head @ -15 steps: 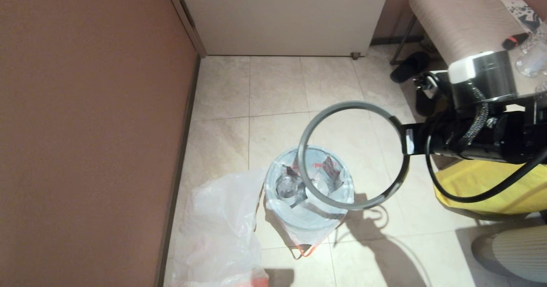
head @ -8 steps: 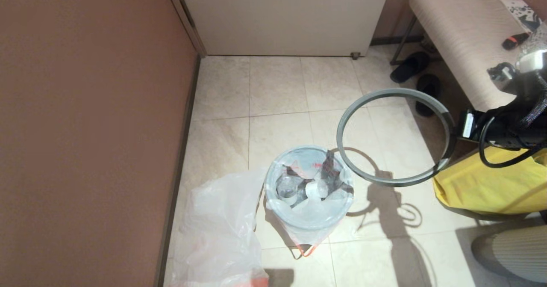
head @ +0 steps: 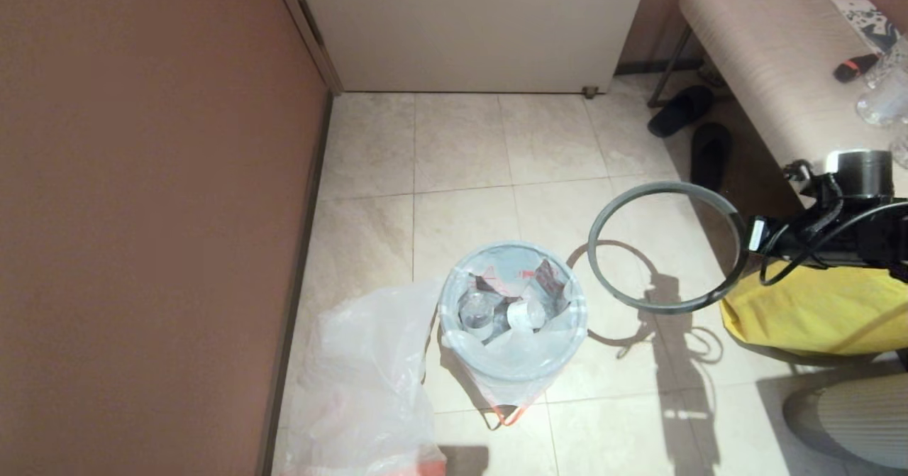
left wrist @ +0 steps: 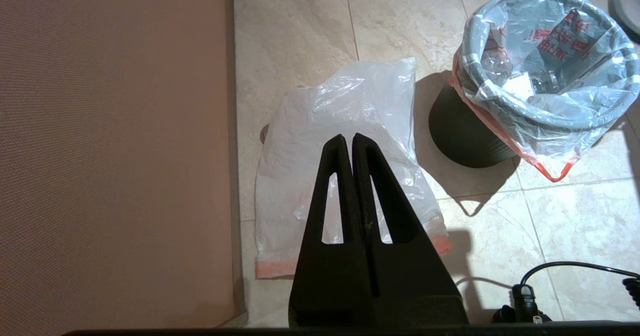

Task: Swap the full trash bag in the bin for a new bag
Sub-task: Place the trash can ring on the floor

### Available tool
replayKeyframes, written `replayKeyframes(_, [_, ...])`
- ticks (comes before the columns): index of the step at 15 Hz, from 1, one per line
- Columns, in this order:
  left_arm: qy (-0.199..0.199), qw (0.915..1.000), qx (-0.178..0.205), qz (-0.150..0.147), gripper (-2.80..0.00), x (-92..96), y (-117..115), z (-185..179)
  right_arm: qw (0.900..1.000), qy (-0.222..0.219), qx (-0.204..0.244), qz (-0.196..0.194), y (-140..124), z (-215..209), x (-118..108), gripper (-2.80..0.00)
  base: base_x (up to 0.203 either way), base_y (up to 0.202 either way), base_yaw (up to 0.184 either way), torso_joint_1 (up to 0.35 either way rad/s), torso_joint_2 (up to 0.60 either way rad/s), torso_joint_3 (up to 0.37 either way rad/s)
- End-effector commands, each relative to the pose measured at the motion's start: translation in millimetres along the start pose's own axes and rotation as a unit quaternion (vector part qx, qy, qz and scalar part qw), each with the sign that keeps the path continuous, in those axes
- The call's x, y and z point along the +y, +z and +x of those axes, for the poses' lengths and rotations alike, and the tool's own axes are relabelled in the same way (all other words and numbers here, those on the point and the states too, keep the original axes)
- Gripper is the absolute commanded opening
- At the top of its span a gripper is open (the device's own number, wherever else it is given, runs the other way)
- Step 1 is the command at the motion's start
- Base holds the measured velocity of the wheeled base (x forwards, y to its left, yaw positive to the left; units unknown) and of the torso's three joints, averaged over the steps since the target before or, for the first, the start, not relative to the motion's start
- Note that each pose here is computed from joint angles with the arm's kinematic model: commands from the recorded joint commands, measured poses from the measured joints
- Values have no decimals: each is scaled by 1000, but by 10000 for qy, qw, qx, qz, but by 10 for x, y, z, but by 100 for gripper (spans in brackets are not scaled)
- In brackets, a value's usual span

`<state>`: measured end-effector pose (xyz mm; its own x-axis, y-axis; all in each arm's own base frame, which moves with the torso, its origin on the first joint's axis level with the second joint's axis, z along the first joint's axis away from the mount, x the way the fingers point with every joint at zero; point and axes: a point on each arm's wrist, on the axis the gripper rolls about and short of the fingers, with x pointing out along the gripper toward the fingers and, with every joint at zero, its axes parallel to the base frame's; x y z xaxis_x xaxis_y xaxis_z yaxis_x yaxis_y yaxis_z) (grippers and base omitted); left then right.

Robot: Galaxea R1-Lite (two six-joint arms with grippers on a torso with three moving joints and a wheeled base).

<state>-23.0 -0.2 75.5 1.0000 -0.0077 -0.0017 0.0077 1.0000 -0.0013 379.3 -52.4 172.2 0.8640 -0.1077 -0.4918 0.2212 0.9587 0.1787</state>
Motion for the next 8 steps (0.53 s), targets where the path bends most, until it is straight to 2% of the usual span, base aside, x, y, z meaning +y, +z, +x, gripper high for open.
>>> replayKeyframes(1, [-8,10000,7,-1,-280,0,-1,1,9988,-179,348,-308,-315,581,-163,-280,0,0,0,0,0,0])
replayKeyframes(4, [0,10000,7,-1,-280,0,-1,1,9954,-356,414,-788,-577,1107,-267,-280,0,0,0,0,0,0])
replayKeyframes(8, [-2,10000,7,-1,-280,0,-1,1,9880,-427,729,-1294,-1141,1838,-394,-280,0,0,0,0,0,0])
